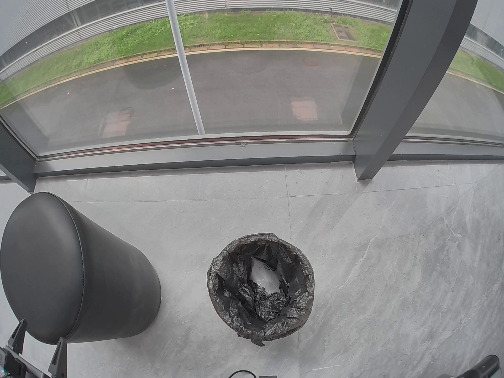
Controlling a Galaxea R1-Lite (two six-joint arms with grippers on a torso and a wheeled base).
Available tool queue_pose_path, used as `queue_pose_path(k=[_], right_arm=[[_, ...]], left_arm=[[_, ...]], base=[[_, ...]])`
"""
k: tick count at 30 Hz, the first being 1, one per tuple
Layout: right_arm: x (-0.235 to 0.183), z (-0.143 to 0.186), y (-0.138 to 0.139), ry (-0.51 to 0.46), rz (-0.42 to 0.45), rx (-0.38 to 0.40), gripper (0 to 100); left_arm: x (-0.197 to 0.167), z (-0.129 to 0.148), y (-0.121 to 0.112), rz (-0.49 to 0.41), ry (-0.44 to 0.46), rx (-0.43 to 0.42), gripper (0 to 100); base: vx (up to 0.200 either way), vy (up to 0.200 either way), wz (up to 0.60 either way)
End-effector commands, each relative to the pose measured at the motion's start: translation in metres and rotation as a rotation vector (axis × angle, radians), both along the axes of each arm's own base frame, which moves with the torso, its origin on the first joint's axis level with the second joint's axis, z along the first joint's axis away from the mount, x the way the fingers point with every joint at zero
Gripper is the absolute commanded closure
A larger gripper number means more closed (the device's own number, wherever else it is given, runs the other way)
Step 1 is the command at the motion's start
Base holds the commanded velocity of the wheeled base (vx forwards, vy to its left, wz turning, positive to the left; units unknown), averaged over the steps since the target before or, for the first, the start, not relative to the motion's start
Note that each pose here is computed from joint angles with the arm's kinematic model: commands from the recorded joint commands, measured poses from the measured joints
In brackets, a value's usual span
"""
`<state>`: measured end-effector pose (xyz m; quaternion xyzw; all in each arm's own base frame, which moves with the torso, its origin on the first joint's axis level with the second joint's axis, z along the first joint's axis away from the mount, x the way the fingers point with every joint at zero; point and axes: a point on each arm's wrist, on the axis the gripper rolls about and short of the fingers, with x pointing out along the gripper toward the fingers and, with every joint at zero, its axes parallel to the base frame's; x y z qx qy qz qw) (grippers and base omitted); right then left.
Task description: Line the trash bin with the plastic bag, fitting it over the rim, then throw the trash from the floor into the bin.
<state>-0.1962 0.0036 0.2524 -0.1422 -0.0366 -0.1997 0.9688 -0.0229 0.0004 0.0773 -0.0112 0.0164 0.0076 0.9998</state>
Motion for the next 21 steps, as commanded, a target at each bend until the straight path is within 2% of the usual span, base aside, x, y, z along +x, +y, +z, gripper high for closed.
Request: queue_pose_path(k=[1,13,14,17,18,21], right_arm=[[0.022,-0.048,-0.011,-0.026,0.054,0.004,100],[0.063,-0.065,-0.011,0.006,0.074,0.097,100],[0.093,-0.079,-0.011,0.01,0.075,0.111,100],[0.115,-0.092,-0.011,-0.012,0.078,0.115,100],[0.137,-0.109,-0.01,-0.048,0.108,0.108,100],[0.153,-0.127,-0.009,-0.074,0.159,0.1,100]], left_arm=[[-0.001,-0.002,0.0,0.0,-0.008,-0.002,0],[-0.001,-0.002,0.0,0.0,-0.008,0.0,0],[-0.001,-0.002,0.0,0.0,-0.008,0.0,0],[-0.001,-0.002,0.0,0.0,-0.008,0.0,0],[-0.001,-0.002,0.0,0.0,-0.008,0.0,0],[-0.001,-0.002,0.0,0.0,-0.008,0.0,0]], base=[[0.0,0.0,0.0],[0.0,0.0,0.0],[0.0,0.0,0.0],[0.0,0.0,0.0],[0.0,0.0,0.0],[0.0,0.0,0.0]])
